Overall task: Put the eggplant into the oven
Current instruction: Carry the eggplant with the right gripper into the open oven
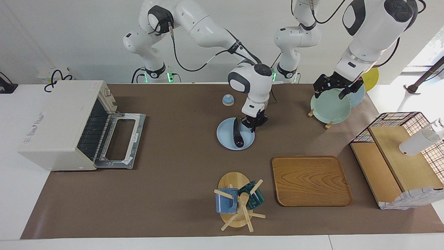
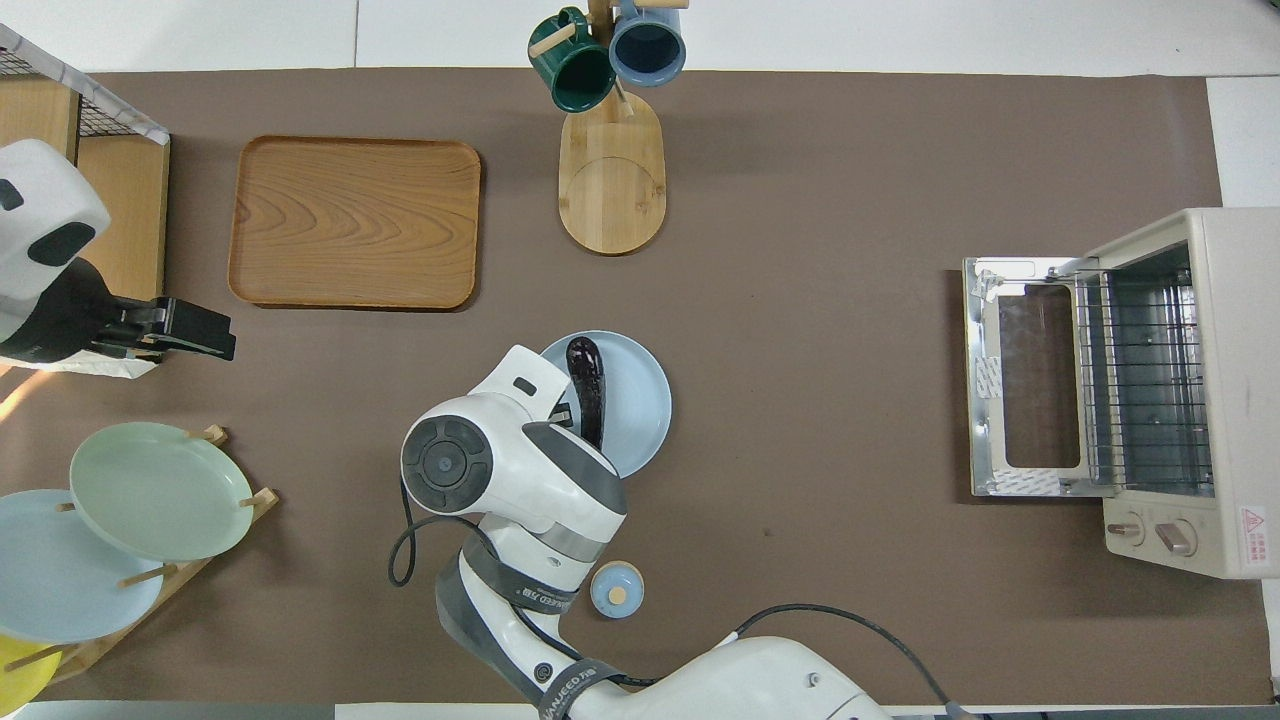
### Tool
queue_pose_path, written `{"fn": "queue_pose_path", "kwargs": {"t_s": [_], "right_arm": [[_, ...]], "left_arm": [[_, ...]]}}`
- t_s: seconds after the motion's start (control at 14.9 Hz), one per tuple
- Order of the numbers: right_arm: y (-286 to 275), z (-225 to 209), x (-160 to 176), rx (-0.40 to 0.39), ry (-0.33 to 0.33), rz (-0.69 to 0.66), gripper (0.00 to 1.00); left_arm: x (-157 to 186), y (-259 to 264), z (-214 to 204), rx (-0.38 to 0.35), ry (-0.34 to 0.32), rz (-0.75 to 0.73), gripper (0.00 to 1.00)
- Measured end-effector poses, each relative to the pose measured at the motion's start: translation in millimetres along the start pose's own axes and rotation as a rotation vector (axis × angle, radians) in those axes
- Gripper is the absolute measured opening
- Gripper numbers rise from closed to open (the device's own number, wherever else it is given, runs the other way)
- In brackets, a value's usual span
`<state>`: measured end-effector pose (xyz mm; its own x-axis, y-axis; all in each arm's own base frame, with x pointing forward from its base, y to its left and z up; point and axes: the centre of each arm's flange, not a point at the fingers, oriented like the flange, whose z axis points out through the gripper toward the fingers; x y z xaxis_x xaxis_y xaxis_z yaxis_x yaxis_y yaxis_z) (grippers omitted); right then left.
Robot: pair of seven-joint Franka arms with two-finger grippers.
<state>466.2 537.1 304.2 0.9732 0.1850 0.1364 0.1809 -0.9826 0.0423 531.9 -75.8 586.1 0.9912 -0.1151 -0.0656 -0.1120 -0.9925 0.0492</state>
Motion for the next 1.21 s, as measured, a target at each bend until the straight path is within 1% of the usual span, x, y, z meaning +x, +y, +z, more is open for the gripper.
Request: {"fn": "queue_pose_path", "kwargs": {"t_s": [0.07, 0.2, 0.4, 0.54, 0.67, 0.74, 0.87, 1.01, 1.07, 1.21], "right_arm": [[1, 0, -1, -0.025, -0.003, -0.012, 0.04], [9, -5, 1, -0.105, -0.017, -0.035, 0.03], [29, -32, 9, -0.203, -0.052, -0.023, 0.03], [57, -49, 17, -0.256, -0.086, 0.009, 0.03], [106, -62, 29, -0.283, -0.124, 0.042, 0.03], [140, -68, 32, -0.285, -0.143, 0.042, 0.03], [225, -82, 33, -0.262, -0.162, 0.014, 0.03], [311, -95, 19, -0.242, -0.187, 0.006, 0.03], [342, -99, 9, -0.236, -0.201, -0.001, 0.03], [385, -105, -8, -0.224, -0.221, -0.027, 0.03]], "left_arm": [[3, -1, 2, -0.001, 0.003, -0.002, 1.0], [7, -5, 3, -0.002, 0.008, -0.008, 1.0], [8, -6, 1, -0.003, 0.014, -0.009, 1.0], [8, -6, 0, -0.001, 0.015, -0.005, 1.0], [9, -12, -1, 0.011, 0.026, 0.022, 1.0], [10, -15, -2, 0.016, 0.03, 0.027, 1.0], [10, -19, -2, 0.021, 0.032, 0.025, 1.0], [10, -20, -2, 0.022, 0.032, 0.023, 1.0], [10, -22, -3, 0.023, 0.033, 0.019, 1.0], [10, -24, -3, 0.022, 0.034, -0.007, 1.0]]}}
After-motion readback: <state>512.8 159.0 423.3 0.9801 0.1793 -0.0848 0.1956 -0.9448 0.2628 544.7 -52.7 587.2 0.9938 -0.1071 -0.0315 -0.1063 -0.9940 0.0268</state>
